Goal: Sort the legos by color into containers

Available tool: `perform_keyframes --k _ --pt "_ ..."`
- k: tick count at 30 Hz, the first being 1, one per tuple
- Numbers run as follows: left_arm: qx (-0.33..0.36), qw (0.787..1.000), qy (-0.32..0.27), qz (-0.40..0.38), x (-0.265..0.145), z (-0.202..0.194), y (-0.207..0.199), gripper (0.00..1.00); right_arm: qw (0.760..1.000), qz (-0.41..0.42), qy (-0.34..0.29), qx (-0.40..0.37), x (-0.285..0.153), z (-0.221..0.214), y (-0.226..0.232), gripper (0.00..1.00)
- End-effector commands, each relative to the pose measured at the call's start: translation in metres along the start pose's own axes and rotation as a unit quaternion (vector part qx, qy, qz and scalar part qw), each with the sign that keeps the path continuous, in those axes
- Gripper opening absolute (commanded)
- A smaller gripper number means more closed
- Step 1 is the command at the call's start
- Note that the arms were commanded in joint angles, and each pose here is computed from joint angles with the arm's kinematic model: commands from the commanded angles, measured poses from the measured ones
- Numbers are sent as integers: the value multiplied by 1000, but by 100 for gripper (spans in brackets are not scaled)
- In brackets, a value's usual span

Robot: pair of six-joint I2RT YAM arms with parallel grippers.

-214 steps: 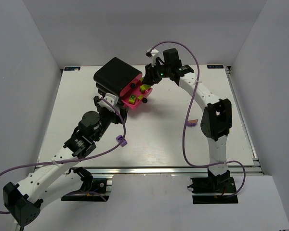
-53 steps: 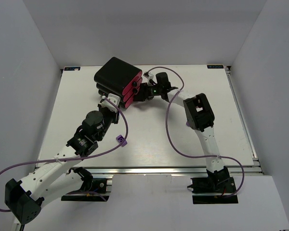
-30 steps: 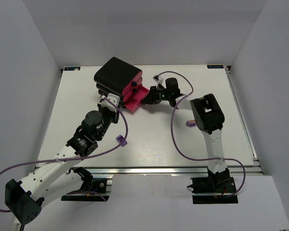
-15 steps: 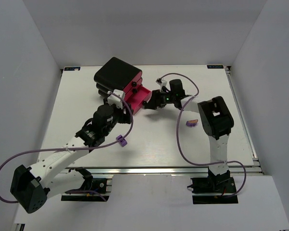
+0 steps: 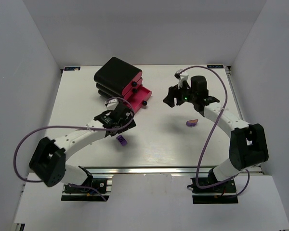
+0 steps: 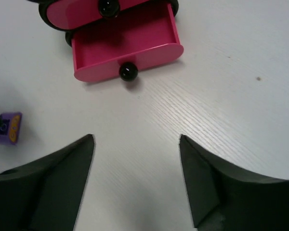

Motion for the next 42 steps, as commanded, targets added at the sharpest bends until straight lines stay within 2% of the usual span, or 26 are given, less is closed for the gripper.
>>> perform_keyframes --k 1,2,5,7,10,13,21,25,29,30,32,35,36,37,39,40,42 --pt "-77 990 8 114 8 -3 16 95 999 26 38 14 -15 -4 -3 68" --pt "-76 989 13 127 14 -7 18 95 998 43 40 17 -19 -5 -2 53" --pt "-86 988 10 124 24 -12 18 95 997 64 38 15 -29 -4 6 39" --pt "-94 986 14 134 31 -18 22 95 998 60 34 12 -36 -1 6 41" --pt "-100 983 28 153 40 -27 25 95 998 54 29 12 -43 -1 6 52" --pt "-104 978 39 174 48 -36 31 95 998 50 25 15 -46 -4 3 58" --pt "-115 972 56 199 58 -52 42 95 998 46 27 28 -49 -8 -5 59" --pt "-122 970 72 198 61 -60 44 91 998 46 28 36 -51 -10 -8 59" --pt "-125 969 89 194 58 -65 44 75 998 46 27 41 -52 -11 -10 59" --pt "-123 970 92 189 55 -67 42 68 998 46 24 42 -53 -10 -10 59" --pt "-117 970 105 185 49 -72 42 63 998 44 24 43 -54 -10 -11 58" --pt "-112 969 131 177 41 -81 48 48 998 42 22 44 -54 -10 -12 58" --pt "-111 969 133 177 39 -81 49 38 998 42 24 47 -54 -11 -13 58" --pt "-107 970 133 173 36 -81 51 33 998 42 23 46 -54 -11 -13 58" --pt "-90 975 118 166 34 -75 51 26 998 39 24 46 -54 -12 -14 58" --pt "-83 981 101 143 31 -63 41 19 998 37 24 45 -54 -12 -15 58" --pt "-50 989 66 119 29 -44 30 13 998 28 23 42 -55 -12 -18 58"
Point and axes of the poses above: each gripper's point midway between its finger pads, its own x axis out along the fingers, its own y axis along the line the jaws close on, z = x × y, the point moved 5 cm from there along -x, back along the fingers, and after that the axes turned 3 degrees about -x, right-handed, at the moved point
